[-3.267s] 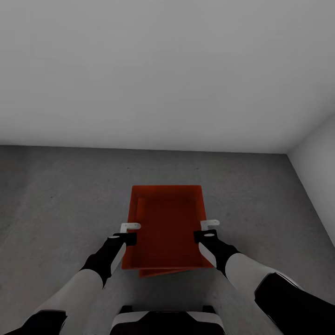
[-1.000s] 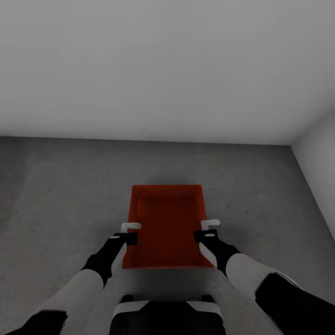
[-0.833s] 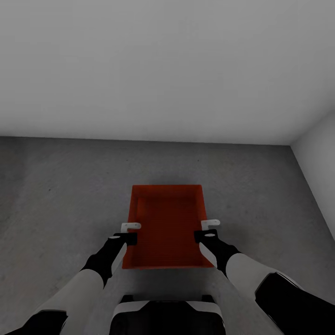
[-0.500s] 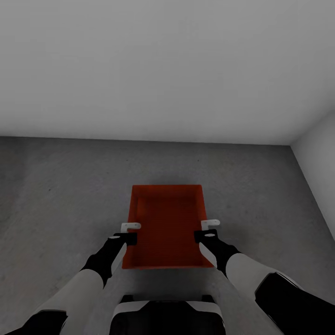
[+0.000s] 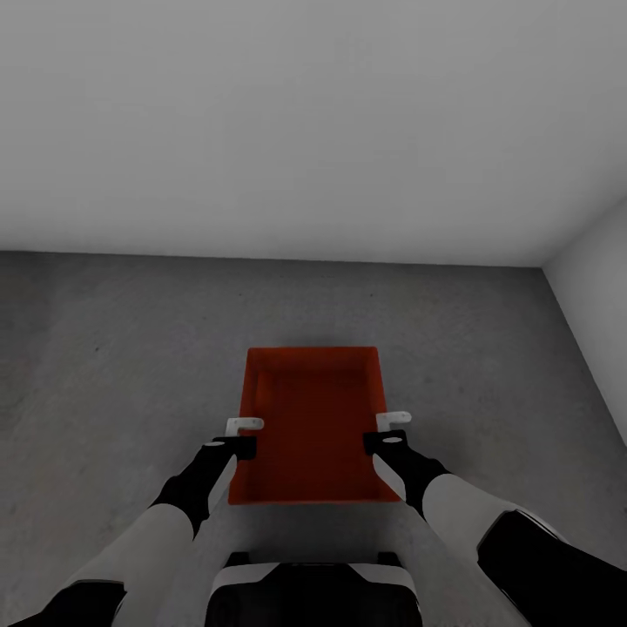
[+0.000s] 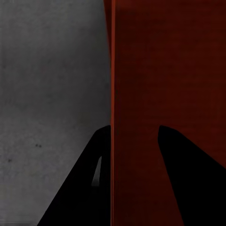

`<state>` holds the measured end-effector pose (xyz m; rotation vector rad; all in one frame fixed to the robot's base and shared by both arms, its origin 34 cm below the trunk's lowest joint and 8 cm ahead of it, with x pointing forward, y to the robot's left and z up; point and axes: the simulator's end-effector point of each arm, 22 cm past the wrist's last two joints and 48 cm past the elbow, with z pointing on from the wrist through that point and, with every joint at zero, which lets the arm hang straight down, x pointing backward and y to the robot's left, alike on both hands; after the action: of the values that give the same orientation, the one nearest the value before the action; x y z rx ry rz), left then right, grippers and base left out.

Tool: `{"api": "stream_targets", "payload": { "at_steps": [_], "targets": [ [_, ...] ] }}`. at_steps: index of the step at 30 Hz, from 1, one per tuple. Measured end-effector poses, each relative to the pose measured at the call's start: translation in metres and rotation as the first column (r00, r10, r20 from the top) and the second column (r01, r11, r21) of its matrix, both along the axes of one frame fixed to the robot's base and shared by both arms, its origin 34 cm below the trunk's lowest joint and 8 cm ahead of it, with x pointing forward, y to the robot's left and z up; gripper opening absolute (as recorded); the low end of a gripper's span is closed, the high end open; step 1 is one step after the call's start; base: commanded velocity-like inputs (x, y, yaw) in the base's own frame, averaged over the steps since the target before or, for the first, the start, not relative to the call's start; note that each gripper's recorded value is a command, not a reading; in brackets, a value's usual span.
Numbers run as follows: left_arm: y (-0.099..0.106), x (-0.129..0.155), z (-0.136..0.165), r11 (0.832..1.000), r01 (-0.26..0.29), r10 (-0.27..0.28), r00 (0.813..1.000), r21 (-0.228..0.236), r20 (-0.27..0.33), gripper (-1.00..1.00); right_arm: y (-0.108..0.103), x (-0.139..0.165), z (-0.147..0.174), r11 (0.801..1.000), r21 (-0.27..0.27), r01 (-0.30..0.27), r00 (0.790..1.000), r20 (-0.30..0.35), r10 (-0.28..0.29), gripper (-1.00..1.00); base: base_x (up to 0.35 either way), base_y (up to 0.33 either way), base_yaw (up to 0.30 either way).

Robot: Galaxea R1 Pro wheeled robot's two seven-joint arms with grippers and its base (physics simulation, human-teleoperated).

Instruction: Move the two storage containers from the living room to the garage. In the garage, place one container on the floor and stack the other container on top of it (either order is fine).

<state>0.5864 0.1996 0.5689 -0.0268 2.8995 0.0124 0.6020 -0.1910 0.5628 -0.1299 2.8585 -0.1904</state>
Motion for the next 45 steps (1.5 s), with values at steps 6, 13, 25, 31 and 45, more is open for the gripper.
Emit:
{"api": "stream_targets", "payload": {
  "at_steps": [6, 13, 25, 31, 45],
  "targets": [
    [0.0, 0.0028, 0.0008, 1.0, -0.001, 0.001, 1.0, 0.0, 0.014, -1.0, 0.0, 0.0029, 0.0009, 1.0, 0.001, 0.002, 1.0, 0.013, -0.002, -1.0, -0.01, 0.003, 0.0],
    [-0.0001, 0.003, 0.0008, 1.0, -0.002, 0.002, 1.0, 0.0, 0.015, -1.0, -0.0001, 0.0032, 0.001, 1.0, 0.001, 0.003, 1.0, 0.015, -0.003, -1.0, 0.0, 0.0, 0.0],
    [-0.0001, 0.003, 0.0008, 1.0, -0.002, 0.002, 1.0, 0.0, 0.015, -1.0, -0.0001, 0.0032, 0.001, 1.0, 0.001, 0.002, 1.0, 0.015, -0.002, -1.0, 0.0, 0.0, 0.0],
    [-0.0001, 0.0029, 0.0008, 1.0, -0.002, 0.002, 1.0, 0.0, 0.015, -1.0, -0.0001, 0.0032, 0.001, 1.0, 0.001, 0.002, 1.0, 0.015, -0.002, -1.0, 0.0, 0.0, 0.0],
    [-0.0007, 0.0031, 0.0008, 1.0, -0.003, 0.003, 1.0, 0.001, 0.016, -1.0, -0.0007, 0.0035, 0.0009, 1.0, 0.002, 0.003, 1.0, 0.016, -0.003, -1.0, 0.0, 0.0, 0.0]
  ]
}}
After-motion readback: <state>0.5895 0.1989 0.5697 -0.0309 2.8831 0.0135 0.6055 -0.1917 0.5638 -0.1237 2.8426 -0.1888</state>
